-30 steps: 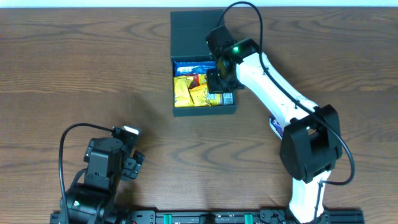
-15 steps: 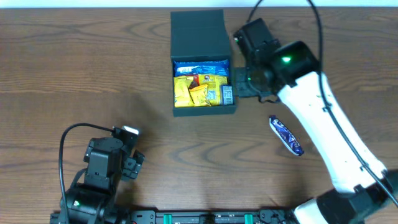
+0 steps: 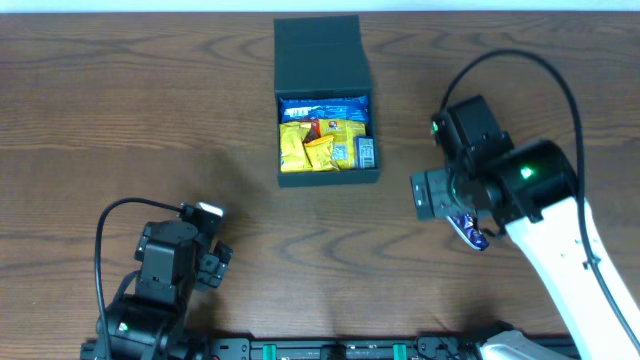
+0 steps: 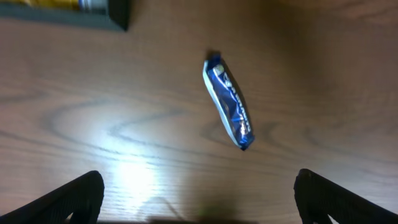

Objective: Pack container
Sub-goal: 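Move the right gripper to the blue Dairy Milk bar, then grasp the Dairy Milk bar with the right gripper and lift it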

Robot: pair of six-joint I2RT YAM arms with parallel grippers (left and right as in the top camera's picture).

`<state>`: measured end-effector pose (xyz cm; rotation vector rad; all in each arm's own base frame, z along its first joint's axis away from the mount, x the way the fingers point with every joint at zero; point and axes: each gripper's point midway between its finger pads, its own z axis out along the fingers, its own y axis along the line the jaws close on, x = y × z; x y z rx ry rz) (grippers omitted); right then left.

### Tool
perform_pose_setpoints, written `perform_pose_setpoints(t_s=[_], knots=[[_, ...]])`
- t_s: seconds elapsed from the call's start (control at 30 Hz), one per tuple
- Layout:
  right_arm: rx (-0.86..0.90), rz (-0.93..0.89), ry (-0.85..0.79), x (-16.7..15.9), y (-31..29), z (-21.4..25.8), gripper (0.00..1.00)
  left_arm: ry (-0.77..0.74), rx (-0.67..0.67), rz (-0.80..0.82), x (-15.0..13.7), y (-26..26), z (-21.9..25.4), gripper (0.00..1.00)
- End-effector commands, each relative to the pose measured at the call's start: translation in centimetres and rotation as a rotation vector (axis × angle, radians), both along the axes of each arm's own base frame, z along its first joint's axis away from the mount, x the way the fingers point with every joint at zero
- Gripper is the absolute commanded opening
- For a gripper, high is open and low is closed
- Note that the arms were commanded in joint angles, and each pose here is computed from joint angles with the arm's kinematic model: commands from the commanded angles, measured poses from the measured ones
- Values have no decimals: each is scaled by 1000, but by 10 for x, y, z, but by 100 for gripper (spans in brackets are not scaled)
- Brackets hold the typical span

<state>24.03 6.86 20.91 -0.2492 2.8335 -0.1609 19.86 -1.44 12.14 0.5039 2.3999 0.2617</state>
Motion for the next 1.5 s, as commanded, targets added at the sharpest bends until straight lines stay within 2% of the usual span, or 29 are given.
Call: perform_pose_setpoints(t_s=[0.0,0.17,0.33,0.6,0.7,0.9,1.1,1.47], knots=[[-101,163,5,-5,-12,-4,99,-4,17,7,0,4,1,95],[-235,398,44,-6,-22,-5,99,-4,17,7,0,4,1,95],[-224,462,50,0,-18,-15,99,-4,17,7,0,4,1,95],[-224,372,180,5,-50,-72,99,-4,17,7,0,4,1,95],[-124,403,148,20,-39,-85,99,-4,17,7,0,4,1,95],[85,488,209,20,-20,-106,99,-4,17,7,0,4,1,95],[89,487,336,17,-45,-135,99,-4,17,7,0,4,1,95],[37,420,342,38,-71,-162,99,-4,17,7,0,4,1,95]])
